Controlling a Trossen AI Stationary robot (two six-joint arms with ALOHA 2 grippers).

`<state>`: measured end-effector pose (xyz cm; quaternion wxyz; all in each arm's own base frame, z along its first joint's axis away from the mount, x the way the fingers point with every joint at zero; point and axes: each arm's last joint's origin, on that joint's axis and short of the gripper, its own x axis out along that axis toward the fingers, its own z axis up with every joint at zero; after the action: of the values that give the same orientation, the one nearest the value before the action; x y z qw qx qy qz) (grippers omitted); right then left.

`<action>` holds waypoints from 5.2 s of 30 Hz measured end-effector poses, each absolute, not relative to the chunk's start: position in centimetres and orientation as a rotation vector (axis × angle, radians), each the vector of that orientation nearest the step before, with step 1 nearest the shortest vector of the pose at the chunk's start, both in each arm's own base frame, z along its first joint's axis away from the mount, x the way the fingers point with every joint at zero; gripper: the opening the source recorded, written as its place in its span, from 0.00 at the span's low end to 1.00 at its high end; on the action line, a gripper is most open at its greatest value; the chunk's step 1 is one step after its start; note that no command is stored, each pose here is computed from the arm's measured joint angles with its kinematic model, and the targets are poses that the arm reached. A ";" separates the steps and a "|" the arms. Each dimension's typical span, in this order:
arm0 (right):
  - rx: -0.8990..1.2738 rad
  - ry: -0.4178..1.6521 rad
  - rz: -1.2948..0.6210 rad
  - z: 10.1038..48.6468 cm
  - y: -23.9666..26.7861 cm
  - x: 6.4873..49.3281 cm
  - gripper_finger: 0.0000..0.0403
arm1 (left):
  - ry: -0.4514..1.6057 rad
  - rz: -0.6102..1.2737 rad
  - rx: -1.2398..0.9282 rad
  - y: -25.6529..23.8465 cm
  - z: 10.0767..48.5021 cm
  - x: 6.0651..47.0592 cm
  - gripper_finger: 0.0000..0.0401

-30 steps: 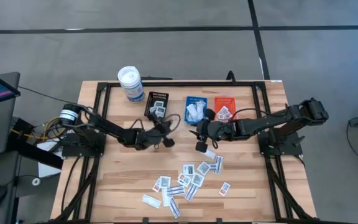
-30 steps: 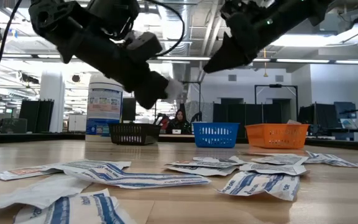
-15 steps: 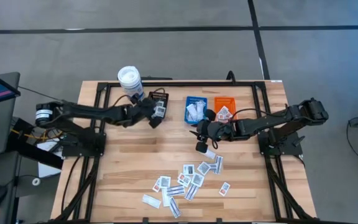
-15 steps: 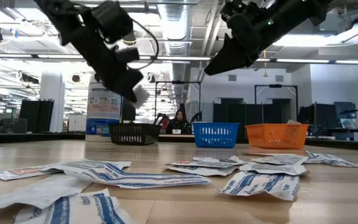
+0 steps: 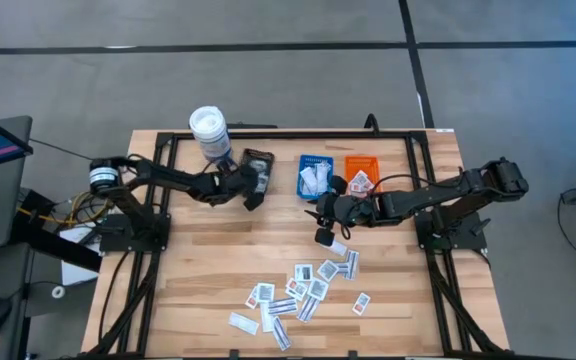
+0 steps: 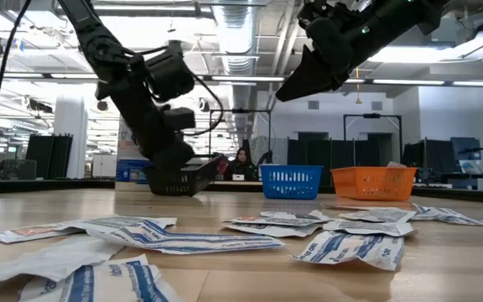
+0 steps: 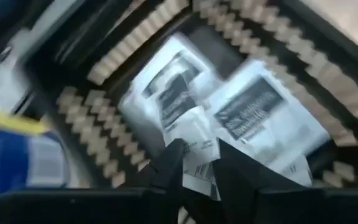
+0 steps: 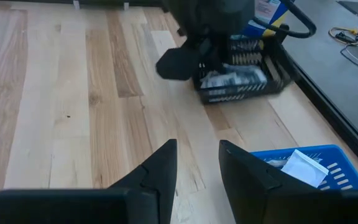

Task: Pick & Place First Aid Supplies
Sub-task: Put the black towelette pack into the black bin, then put the orange ointment pack into the orange bin

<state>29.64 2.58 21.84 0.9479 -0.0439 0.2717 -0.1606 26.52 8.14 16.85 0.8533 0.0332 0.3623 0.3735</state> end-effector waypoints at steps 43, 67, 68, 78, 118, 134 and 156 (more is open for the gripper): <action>0.034 0.574 -0.112 21.7 3.1 29.8 0.28 | 0.545 -0.198 -0.116 -16.1 16.0 26.1 0.29; 0.036 0.568 -0.112 21.7 3.1 29.8 0.28 | 0.661 0.012 -0.085 -11.4 13.2 27.8 0.33; 0.036 0.567 -0.112 21.7 3.1 29.8 0.28 | 0.674 -0.004 -0.099 -11.0 13.1 27.8 0.32; 0.036 0.567 -0.112 21.7 3.1 29.8 0.28 | 0.657 -0.042 -0.170 -9.0 12.7 28.0 0.05; 0.035 0.567 -0.114 21.7 3.1 29.8 0.28 | 0.343 0.516 0.231 2.1 21.1 27.5 0.01; 0.035 0.567 -0.115 21.7 3.1 29.8 0.28 | 0.421 0.632 0.137 6.6 19.9 26.7 0.07; 0.034 0.568 -0.115 21.7 3.1 29.8 0.28 | 0.353 -0.200 -0.036 -7.6 20.2 26.8 0.23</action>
<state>29.80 3.09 21.74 0.9582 0.0170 0.2798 -0.0566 26.77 -7.65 20.17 0.9793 -0.0179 0.1754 -0.0993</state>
